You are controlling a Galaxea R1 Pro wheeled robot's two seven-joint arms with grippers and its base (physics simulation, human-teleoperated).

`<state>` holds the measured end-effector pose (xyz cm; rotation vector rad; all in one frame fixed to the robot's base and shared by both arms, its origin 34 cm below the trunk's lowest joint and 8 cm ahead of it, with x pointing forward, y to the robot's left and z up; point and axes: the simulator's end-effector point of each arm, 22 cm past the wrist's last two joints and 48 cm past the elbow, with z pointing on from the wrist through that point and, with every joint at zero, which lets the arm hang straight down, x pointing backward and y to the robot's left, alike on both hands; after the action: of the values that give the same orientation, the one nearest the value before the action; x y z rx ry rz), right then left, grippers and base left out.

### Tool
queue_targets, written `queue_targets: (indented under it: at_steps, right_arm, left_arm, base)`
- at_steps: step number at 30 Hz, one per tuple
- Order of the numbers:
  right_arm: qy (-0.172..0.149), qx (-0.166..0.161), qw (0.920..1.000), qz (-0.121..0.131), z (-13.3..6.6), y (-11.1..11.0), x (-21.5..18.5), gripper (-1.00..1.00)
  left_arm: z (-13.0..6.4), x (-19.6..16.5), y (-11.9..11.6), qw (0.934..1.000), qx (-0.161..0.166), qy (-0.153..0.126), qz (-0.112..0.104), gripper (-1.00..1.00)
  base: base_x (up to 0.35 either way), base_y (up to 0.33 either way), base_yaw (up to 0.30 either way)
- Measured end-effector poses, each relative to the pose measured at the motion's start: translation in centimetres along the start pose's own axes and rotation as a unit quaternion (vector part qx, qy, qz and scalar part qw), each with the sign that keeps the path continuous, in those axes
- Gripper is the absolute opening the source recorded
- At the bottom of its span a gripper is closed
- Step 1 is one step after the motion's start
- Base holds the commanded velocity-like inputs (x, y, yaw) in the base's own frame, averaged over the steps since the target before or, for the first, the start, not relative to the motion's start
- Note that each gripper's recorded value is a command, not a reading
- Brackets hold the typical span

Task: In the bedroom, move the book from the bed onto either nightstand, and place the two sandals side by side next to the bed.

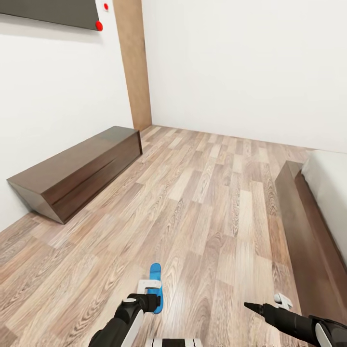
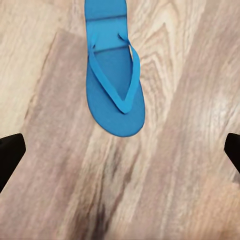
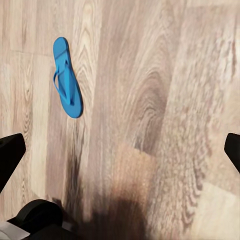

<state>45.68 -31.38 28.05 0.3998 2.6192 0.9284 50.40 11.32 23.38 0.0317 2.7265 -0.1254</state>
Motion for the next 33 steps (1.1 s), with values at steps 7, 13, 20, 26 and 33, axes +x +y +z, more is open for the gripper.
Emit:
queue_targets:
  at_steps: [7,13,20,26,33]
  right_arm:
    - [0.011,0.005,0.9999,0.008,0.6,-0.8,0.8,1.0]
    - [0.02,0.01,0.9996,0.015,1.0,-1.5,1.6,1.0]
    - [0.031,0.015,0.9992,0.023,1.6,-2.4,2.4,1.0]
    - [0.037,0.018,0.9988,0.027,1.9,-2.8,2.9,1.0]
    - [0.037,0.018,0.9988,0.027,1.9,-2.8,2.9,1.0]
  left_arm:
    - [0.8,1.2,0.1,0.9999,0.0,0.014,-0.001,1.0]
    - [1.5,2.3,0.1,0.9996,0.0,0.027,-0.002,1.0]
    - [2.3,3.6,0.2,0.9992,0.0,0.041,-0.004,1.0]
    - [2.8,4.3,0.4,0.9988,-0.001,0.048,-0.005,1.0]
    - [2.7,4.0,0.6,0.999,-0.001,0.045,-0.006,1.0]
  base:
    - [0.0,0.0,0.0]
    - [0.0,0.0,0.0]
    - [0.0,0.0,0.0]
    - [0.0,0.0,0.0]
    - [0.0,0.0,0.0]
